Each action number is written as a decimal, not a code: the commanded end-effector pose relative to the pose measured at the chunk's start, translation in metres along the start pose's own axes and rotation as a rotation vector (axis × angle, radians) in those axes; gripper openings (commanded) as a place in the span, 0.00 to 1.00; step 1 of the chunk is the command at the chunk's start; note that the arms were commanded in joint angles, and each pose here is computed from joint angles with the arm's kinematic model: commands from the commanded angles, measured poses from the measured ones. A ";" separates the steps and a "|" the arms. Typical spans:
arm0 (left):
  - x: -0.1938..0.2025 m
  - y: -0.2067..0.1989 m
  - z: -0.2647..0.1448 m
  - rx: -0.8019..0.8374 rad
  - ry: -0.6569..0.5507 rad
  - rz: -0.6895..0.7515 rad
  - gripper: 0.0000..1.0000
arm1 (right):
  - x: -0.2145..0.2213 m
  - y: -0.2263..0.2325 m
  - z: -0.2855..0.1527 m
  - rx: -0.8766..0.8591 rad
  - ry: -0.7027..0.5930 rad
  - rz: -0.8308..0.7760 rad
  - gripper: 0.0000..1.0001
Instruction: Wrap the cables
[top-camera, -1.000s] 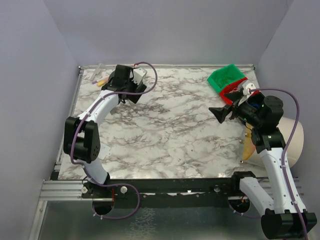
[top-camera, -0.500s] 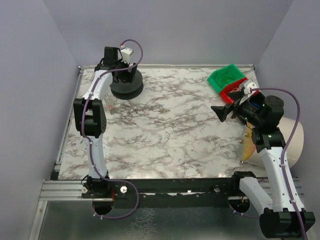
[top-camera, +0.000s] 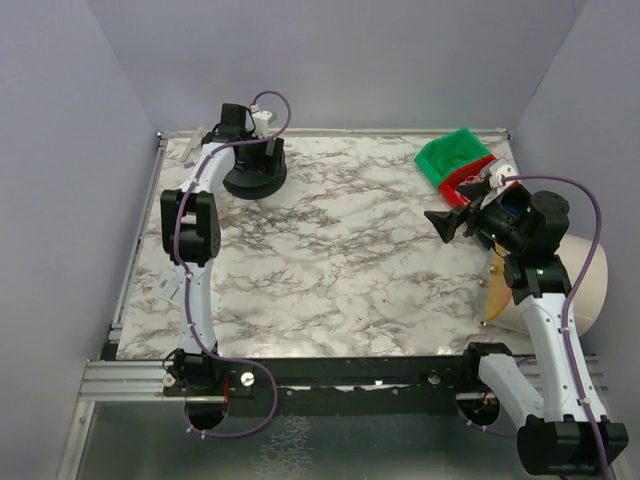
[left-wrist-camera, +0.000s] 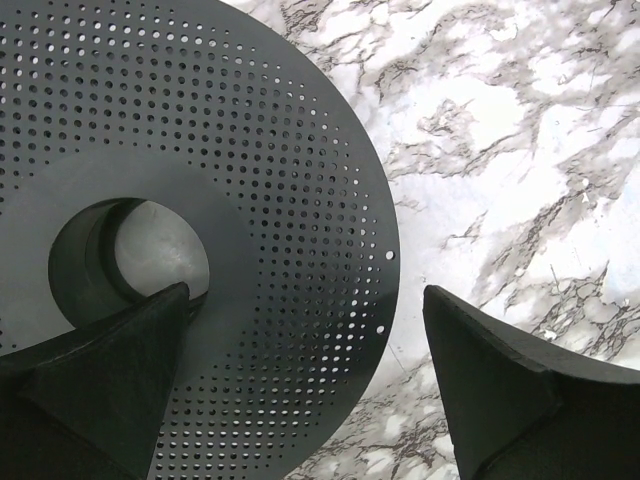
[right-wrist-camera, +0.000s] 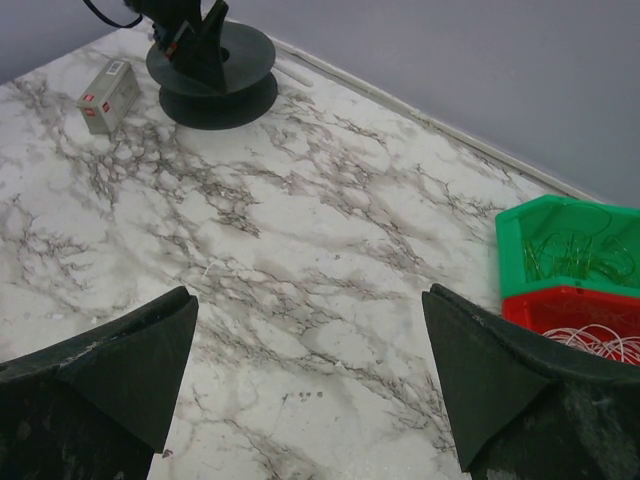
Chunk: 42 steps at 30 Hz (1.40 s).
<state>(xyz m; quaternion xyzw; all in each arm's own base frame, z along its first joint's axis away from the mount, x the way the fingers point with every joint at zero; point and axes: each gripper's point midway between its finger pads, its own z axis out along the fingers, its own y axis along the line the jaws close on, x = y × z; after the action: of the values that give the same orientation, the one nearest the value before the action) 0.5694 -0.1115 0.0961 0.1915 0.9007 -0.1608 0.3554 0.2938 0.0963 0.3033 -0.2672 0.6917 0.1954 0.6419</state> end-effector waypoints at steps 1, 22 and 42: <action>0.024 -0.017 -0.001 0.077 0.073 -0.060 0.99 | 0.001 -0.005 0.000 0.020 -0.010 -0.019 1.00; 0.098 -0.148 -0.058 0.249 0.207 0.070 0.99 | 0.075 -0.205 0.082 0.657 0.436 0.268 0.87; 0.083 -0.223 -0.164 0.341 0.101 0.365 0.99 | 0.097 -0.241 0.185 0.435 0.648 -0.209 0.83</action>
<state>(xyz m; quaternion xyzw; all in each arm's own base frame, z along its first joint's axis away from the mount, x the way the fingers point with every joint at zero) 0.3224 -0.2283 0.1504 0.4057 0.8431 -0.2476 0.2515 0.5996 -0.0094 0.2048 -0.1073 0.8784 -0.0587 0.4621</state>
